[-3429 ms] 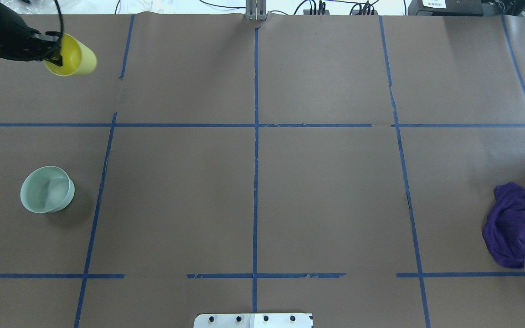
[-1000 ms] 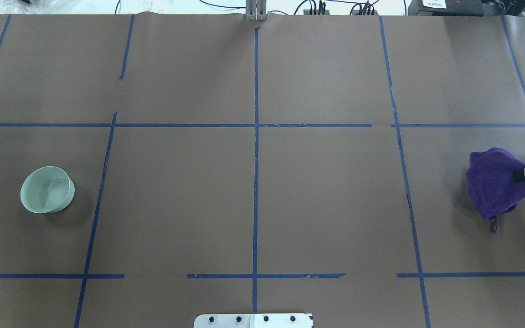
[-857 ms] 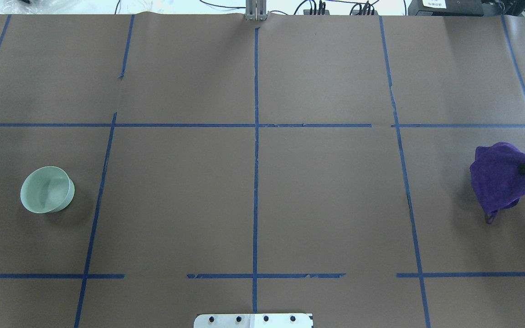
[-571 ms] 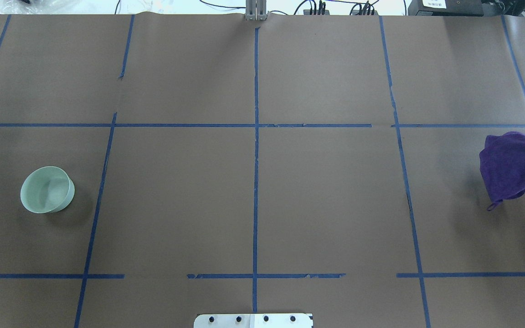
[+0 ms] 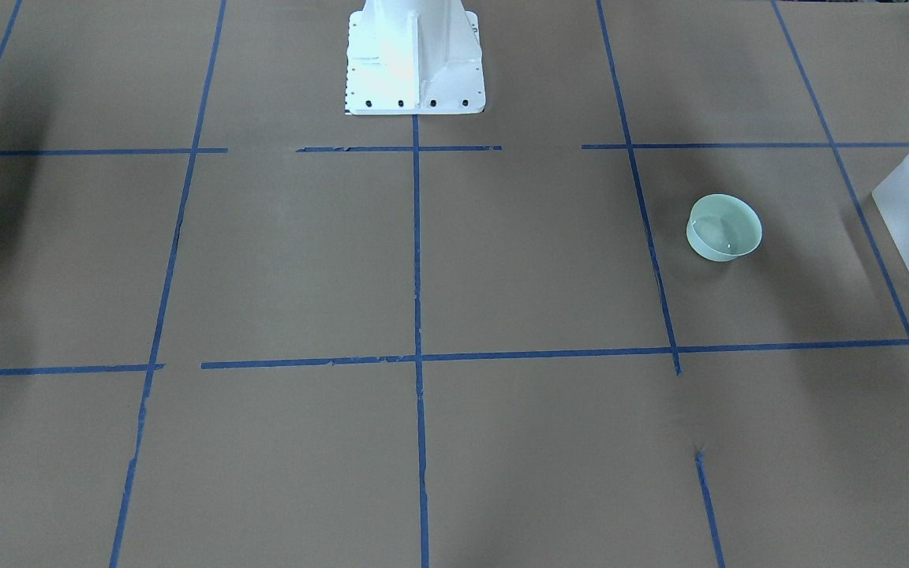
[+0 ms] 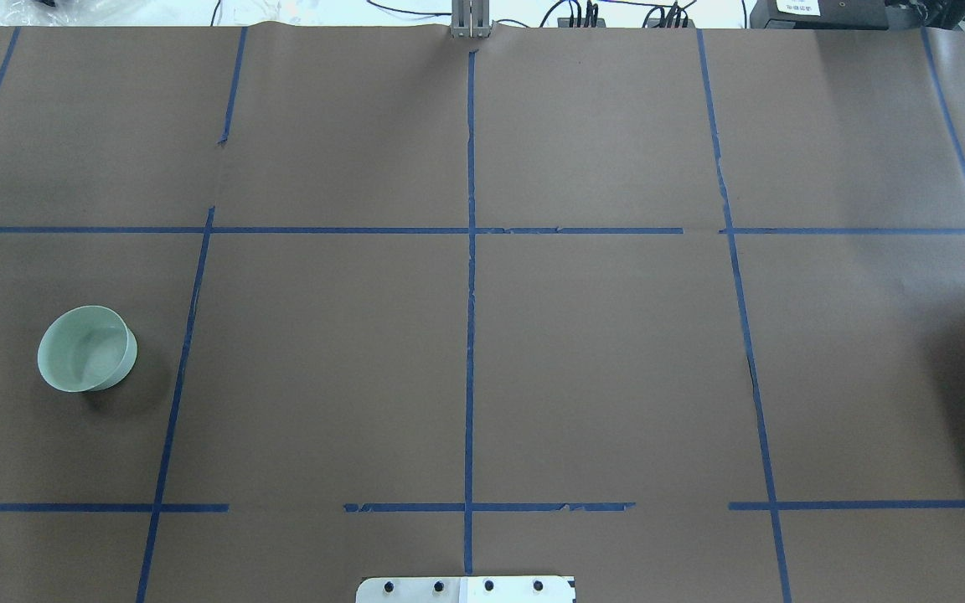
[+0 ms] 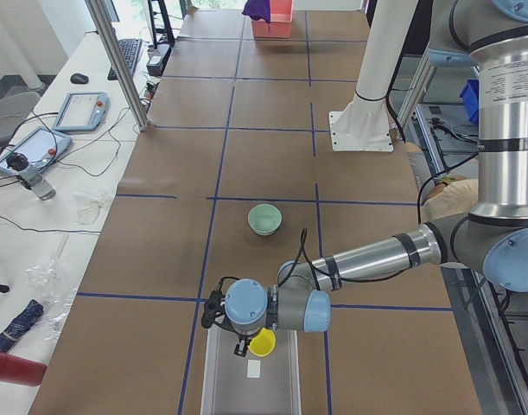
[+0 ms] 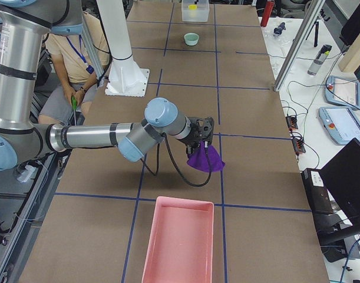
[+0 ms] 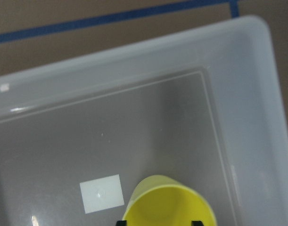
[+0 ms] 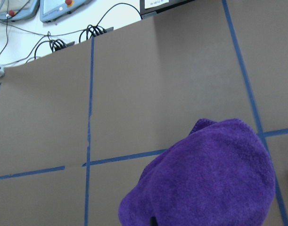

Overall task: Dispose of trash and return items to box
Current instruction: 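Release the cup into the clear bin while the right gripper carries the cloth away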

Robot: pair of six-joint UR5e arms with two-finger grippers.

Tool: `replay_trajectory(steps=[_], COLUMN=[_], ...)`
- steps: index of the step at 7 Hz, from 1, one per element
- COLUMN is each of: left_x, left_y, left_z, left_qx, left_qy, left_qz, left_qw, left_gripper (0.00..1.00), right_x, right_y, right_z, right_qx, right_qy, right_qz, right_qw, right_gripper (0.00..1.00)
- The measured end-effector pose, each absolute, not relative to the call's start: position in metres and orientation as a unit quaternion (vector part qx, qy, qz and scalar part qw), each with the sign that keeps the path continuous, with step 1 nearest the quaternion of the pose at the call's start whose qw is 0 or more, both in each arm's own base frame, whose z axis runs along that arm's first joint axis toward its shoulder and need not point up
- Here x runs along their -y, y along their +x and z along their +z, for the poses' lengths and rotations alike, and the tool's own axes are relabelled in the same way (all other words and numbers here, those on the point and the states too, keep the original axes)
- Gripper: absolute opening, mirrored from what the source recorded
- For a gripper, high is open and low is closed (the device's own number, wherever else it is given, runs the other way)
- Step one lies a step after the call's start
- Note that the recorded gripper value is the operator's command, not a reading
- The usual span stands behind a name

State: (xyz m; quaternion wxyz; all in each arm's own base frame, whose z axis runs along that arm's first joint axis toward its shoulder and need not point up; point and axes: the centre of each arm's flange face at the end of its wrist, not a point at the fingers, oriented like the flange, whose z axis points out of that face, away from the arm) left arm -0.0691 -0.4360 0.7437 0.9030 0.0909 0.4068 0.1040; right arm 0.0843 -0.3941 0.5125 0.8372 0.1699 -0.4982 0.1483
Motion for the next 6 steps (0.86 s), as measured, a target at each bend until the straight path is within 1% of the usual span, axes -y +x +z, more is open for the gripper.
replay_trajectory(steps=[2,3,4,5,6], left_x=[0.460,0.478,0.491,0.499,0.503], left_y=[-0.070,-0.070,-0.064,-0.042,-0.007], left_z=[0.663,0.618,0.584,0.561,0.551], left_qx=[-0.404,-0.409,-0.415,-0.416,-0.414], left_qy=[0.122,0.128,0.131,0.126,0.106], left_qz=[0.092,0.050,0.020,0.014,0.012], left_qw=[0.902,0.902,0.900,0.901,0.904], left_gripper=[0.68,0.74,0.84,0.84,0.84], right_x=[0.376,0.362,0.351,0.341,0.333], right_y=[0.181,0.214,0.228,0.231,0.227], right_z=[0.546,0.587,0.628,0.672,0.717], right_qx=[0.430,0.391,0.369,0.365,0.370], right_qy=[0.192,0.187,0.168,0.143,0.122], right_qz=[0.109,0.072,0.044,0.034,0.028], right_qw=[0.875,0.898,0.913,0.919,0.921], right_gripper=[0.00,0.00,0.00,0.00,0.76])
